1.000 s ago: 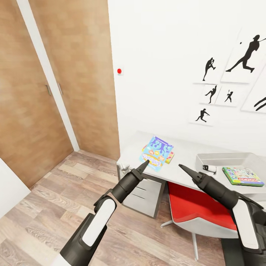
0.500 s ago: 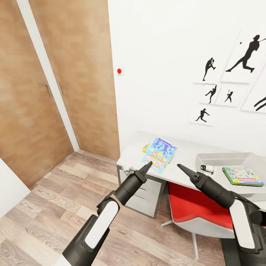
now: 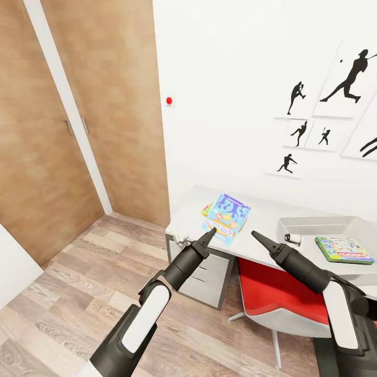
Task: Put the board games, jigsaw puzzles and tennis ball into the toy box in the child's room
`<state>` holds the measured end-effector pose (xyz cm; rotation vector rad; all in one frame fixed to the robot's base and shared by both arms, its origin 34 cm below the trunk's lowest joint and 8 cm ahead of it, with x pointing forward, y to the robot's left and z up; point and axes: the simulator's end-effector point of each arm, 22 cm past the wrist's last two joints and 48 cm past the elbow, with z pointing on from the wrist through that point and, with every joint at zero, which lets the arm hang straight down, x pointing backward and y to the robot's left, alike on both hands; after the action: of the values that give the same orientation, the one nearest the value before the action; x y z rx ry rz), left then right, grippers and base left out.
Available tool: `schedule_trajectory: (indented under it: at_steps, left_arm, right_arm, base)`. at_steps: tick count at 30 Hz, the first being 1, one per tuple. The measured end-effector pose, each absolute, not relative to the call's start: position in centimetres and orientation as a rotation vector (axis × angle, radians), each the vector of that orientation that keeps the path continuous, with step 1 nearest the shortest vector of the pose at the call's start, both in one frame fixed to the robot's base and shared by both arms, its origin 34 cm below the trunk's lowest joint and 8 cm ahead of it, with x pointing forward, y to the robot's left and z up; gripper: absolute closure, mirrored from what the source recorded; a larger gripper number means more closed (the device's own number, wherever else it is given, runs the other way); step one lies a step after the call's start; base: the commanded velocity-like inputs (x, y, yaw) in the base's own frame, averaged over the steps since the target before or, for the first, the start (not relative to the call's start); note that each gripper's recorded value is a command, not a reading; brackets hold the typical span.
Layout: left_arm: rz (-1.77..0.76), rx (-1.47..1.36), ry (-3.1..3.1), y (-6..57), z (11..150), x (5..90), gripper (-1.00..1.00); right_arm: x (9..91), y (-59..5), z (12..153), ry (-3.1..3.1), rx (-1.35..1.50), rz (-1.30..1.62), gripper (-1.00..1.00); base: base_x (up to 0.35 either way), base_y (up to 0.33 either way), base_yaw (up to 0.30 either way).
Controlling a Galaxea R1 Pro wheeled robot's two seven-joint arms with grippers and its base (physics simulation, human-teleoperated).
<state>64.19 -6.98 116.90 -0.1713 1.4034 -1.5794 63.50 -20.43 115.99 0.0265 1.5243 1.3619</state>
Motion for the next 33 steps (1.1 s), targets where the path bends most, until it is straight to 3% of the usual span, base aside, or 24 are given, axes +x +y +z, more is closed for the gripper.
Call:
schedule_trajectory:
  at_steps: [33]
  left_arm:
    - [-1.592, -0.158, 1.407, -8.3, 117.2, 63.5, 1.0]
  right_arm:
    - [64.7, -20.0, 115.8, 1.459, 0.059, 1.305, -1.0]
  base:
    - [0.0, 0.0, 0.0]
